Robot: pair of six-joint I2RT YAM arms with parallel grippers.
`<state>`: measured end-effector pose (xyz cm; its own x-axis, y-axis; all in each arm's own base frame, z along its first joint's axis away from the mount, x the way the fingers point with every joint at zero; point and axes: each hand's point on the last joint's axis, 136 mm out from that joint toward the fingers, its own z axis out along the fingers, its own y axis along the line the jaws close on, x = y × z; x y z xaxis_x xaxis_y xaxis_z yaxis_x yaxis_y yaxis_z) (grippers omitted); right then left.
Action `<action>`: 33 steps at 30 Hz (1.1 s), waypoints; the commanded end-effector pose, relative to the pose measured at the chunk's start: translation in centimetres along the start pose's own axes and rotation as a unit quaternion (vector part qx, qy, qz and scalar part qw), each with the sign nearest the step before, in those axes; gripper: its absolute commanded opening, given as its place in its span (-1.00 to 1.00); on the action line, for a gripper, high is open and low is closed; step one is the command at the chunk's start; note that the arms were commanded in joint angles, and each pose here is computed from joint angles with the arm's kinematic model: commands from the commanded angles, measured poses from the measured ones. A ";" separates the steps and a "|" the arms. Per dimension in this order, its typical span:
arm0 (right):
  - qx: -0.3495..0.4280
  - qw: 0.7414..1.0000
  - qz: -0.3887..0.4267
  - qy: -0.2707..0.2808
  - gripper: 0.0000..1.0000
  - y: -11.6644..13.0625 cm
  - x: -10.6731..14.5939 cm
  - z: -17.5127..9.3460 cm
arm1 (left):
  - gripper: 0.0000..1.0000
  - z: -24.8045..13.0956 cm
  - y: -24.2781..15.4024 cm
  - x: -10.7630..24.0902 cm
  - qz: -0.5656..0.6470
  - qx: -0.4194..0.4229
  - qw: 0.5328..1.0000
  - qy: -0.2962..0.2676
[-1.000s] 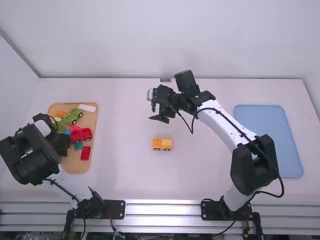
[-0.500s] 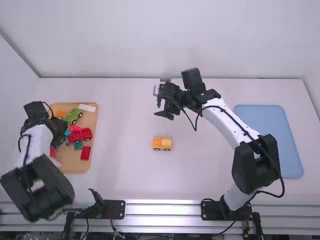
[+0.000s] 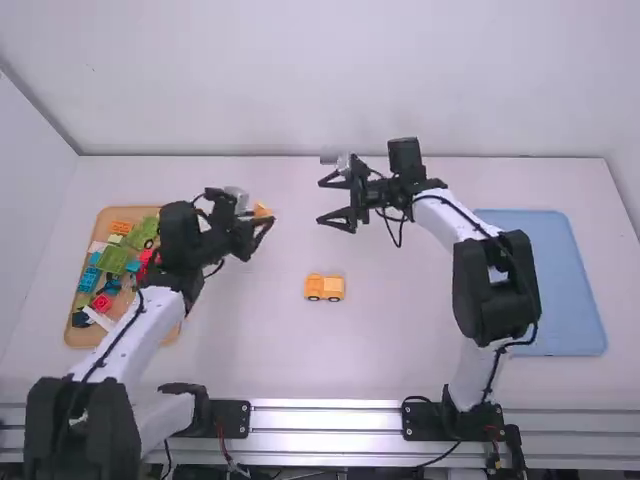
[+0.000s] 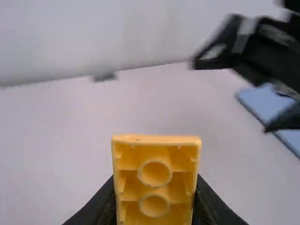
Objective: Assemble lego blocks to make yellow taxi
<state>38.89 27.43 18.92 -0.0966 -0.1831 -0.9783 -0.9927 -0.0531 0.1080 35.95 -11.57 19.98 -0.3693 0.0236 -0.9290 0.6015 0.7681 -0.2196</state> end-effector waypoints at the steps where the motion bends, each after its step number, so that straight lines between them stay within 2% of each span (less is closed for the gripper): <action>1: -0.102 0.992 0.000 -0.078 0.98 3.2 -3.0 -0.6 | -0.96 1.1 -4.3 0.7 0.097 0.118 0.988 -0.006; 3: -0.106 0.991 0.006 -0.078 0.97 3.3 -3.0 -0.5 | -0.96 2.1 -6.1 0.8 0.134 0.175 0.975 -0.025; 6: -0.113 0.991 0.020 -0.075 0.98 3.6 -3.2 0.0 | -0.96 3.0 -6.7 0.9 0.146 0.203 0.967 -0.041; 10: -0.122 0.990 0.023 -0.074 0.70 4.0 -3.4 0.6 | -0.96 3.8 -7.6 0.9 0.146 0.268 0.949 -0.074; 15: -0.128 0.989 0.020 -0.073 0.51 4.3 -3.5 1.1 | -0.96 4.6 -6.9 0.4 0.128 0.273 0.949 -0.092; 20: -0.130 0.989 0.003 -0.074 0.22 4.5 -3.4 1.3 | -0.96 5.3 -6.8 0.3 0.119 0.276 0.950 -0.087; 31: -0.120 0.991 -0.004 -0.067 0.19 4.3 -3.1 1.6 | -0.96 5.4 -6.8 -0.5 0.125 0.275 0.949 -0.092; 33: -0.114 0.992 -0.007 -0.058 0.09 4.2 -2.9 2.3 | -0.96 5.4 -6.8 -0.5 0.126 0.275 0.949 -0.093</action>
<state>34.96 29.35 21.22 -0.1329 -0.0688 -0.9887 -0.9516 -0.2702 0.1467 35.92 -19.97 19.70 -0.0806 0.0129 -0.9967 0.9431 0.3246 -0.0721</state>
